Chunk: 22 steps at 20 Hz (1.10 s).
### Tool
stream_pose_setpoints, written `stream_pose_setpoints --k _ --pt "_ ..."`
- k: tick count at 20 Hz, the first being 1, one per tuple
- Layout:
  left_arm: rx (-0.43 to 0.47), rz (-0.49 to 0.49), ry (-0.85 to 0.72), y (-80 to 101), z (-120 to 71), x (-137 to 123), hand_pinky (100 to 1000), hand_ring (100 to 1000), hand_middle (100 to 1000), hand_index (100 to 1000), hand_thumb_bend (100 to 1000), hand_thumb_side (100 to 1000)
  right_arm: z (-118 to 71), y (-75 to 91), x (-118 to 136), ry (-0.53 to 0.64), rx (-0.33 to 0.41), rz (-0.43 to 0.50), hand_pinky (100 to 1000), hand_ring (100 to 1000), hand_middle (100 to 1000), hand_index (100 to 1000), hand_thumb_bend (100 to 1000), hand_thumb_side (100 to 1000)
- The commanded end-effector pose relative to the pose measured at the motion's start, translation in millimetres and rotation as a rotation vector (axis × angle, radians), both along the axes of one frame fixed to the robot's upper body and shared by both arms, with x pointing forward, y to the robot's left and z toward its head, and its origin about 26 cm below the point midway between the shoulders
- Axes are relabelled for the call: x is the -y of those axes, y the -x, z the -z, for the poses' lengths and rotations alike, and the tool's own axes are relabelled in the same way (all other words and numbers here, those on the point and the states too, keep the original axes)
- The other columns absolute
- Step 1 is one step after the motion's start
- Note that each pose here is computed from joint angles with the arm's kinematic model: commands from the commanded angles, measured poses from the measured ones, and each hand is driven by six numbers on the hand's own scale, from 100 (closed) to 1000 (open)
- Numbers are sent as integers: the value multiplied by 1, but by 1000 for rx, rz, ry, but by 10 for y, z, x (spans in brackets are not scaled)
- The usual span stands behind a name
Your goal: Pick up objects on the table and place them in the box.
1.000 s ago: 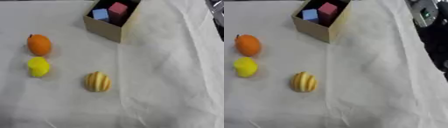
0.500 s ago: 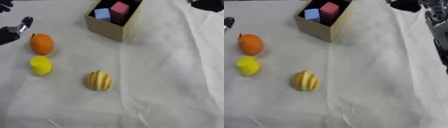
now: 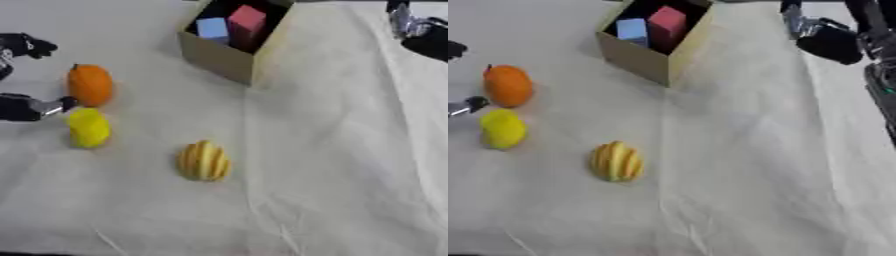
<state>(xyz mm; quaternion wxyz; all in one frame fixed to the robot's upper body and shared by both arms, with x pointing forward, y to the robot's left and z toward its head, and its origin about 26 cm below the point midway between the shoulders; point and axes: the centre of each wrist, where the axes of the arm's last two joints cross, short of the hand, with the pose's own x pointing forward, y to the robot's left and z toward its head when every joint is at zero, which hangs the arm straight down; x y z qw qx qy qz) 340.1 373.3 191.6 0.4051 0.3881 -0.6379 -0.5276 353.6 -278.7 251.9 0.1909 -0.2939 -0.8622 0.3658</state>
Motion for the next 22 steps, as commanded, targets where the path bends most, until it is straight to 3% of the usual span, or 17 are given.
stream_pose_setpoints --k 1,7,11,22 --pt "-52 6 -37 68 -139 -39 792 731 686 845 624 403 -231 181 -34 -3 25 -29 910 711 655 814 100 536" --pt "-196 5 2 43 -92 114 791 742 708 845 616 186 -390 469 -162 -35 -15 -93 910 708 652 810 100 538" --pt "-248 3 22 -14 -161 233 792 745 716 833 571 100 -455 505 -159 -65 -62 -97 910 706 651 808 100 539" --pt "-439 32 -55 -201 -103 358 810 769 735 813 597 184 -569 530 -66 -116 -150 -174 910 702 648 804 100 541"
